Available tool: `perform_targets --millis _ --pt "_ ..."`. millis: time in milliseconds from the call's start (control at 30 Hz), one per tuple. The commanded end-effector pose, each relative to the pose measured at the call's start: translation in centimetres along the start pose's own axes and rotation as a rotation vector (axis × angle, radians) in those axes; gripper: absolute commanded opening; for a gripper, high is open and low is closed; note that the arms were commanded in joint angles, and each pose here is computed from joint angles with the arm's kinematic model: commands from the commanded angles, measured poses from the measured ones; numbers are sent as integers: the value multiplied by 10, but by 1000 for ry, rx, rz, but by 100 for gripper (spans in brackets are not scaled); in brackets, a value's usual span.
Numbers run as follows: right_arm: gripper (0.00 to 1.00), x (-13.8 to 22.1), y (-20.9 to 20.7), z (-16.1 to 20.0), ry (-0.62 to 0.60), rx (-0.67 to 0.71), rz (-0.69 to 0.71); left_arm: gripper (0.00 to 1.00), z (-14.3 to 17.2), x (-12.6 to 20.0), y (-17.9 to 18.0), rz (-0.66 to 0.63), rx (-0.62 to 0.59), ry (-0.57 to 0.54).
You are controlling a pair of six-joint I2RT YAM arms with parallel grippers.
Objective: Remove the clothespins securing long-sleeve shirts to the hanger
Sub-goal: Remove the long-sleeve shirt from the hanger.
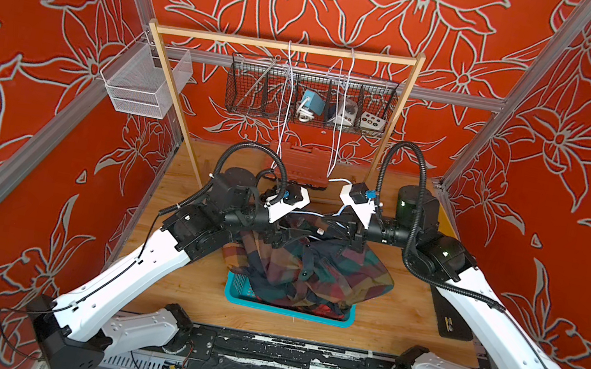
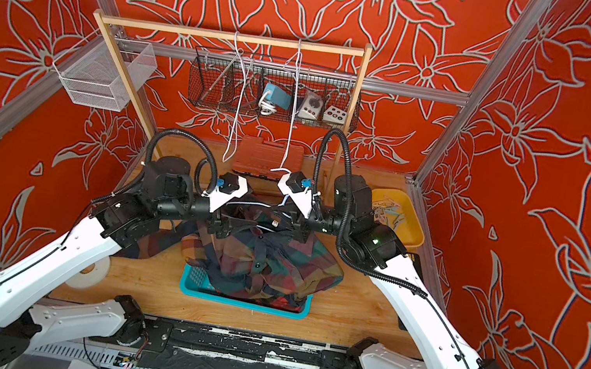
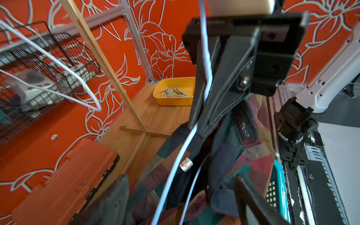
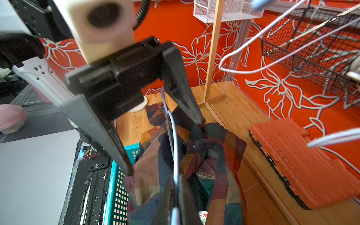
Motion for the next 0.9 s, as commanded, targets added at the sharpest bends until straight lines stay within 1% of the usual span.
perform_targets --millis 0,67,167,233,300,333,400,500,567,600,667,733,800,867 --pt "0 1 12 -9 -31 83 -88 80 1 -3 -2 12 -35 8" --pt "0 -1 15 -11 -34 91 -112 77 3 -7 0 -10 -38 27" --pt "0 -4 19 -11 -31 96 -143 63 4 -10 3 -46 -41 42" --pt "0 -5 21 -11 -30 101 -148 48 5 -10 3 -63 -53 50" --pt "0 -5 21 -10 -29 103 -142 25 6 -8 2 -87 -69 51" --pt "0 -4 22 -10 -33 104 -141 15 8 -6 1 -99 -74 50" --pt "0 -4 23 -11 -42 105 -146 0 9 -3 1 -114 -80 50" --pt "0 -2 25 -13 -59 100 -150 0 10 -1 -1 -113 -81 50" --pt "0 -2 24 -11 -51 90 -133 0 10 3 -1 -137 -88 53" --pt "4 -2 23 -8 -38 83 -115 0 9 7 -1 -158 -96 52" --pt "20 -1 21 0 -13 71 -69 0 7 14 -1 -193 -113 45" --pt "31 0 18 9 1 58 -20 0 1 28 -5 -224 -133 19" --pt "38 2 13 17 -12 32 4 0 1 36 -7 -249 -142 16" --pt "42 4 7 24 -14 -5 15 0 1 42 -9 -270 -151 7"
Point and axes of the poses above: each gripper's point midway between its finger pads, its own x axis back along the fingers, its own y axis along the line the jaws close on, z = x × y, the point moved 9 cm from there along x, back along the fingers, and after that the axes turned 2 degrees about -x, right-handed, at the moved point
